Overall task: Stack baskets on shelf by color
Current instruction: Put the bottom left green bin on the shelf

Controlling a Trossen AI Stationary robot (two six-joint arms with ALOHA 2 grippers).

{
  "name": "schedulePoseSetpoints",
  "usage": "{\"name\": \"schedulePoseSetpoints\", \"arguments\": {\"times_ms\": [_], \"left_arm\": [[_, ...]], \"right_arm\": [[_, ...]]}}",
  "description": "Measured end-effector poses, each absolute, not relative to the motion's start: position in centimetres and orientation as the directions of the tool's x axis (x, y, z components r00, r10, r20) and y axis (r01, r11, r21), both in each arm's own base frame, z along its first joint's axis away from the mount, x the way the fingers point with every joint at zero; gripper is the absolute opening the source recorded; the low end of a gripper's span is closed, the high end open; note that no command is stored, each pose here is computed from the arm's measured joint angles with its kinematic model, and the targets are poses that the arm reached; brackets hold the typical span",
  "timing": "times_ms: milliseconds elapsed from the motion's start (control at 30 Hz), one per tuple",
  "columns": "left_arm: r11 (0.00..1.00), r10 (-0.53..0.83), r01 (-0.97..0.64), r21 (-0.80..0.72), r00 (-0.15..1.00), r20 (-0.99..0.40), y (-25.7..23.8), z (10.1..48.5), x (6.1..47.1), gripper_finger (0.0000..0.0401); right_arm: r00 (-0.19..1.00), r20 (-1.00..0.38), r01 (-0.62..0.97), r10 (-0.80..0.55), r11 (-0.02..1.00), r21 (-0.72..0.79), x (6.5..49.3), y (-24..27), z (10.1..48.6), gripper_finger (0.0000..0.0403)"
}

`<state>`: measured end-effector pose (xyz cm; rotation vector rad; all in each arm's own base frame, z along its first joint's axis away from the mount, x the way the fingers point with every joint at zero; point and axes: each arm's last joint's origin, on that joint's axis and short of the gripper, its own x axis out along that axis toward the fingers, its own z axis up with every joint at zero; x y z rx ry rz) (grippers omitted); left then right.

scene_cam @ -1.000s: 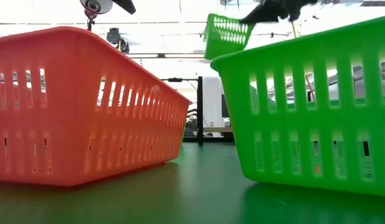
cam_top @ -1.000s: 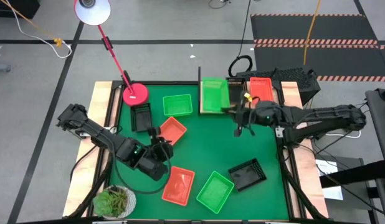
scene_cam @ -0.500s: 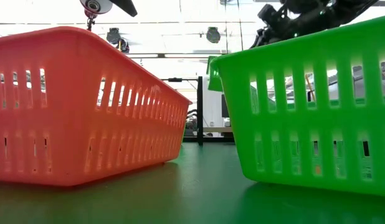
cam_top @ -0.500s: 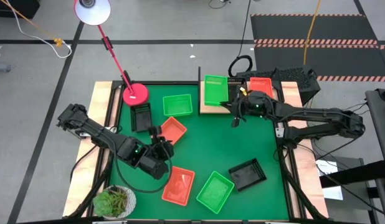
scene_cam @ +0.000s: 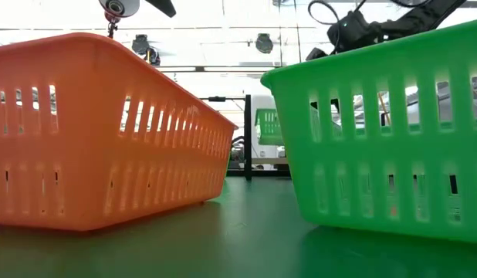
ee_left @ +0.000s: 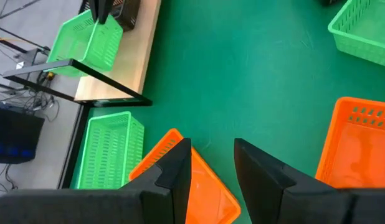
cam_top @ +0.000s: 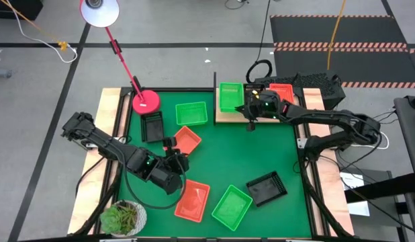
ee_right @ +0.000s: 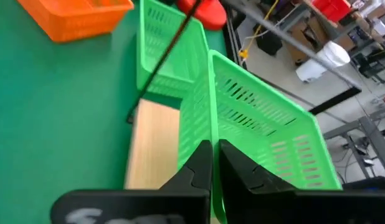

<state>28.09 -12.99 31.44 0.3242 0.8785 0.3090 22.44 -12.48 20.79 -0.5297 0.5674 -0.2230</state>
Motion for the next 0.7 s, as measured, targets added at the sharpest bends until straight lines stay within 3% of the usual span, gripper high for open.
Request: {"name": "schedulePoseSetpoints", "arguments": {"times_ms": [700], "left_arm": [[0.908,0.392,-0.131,0.398,0.600,-0.697,-13.0,31.4,28.1,0.0122]], "right_arm": [[0.797,-0.516,0.013,-0.313,0.864,-0.504,22.5,-13.7,19.0,0.0004]]}}
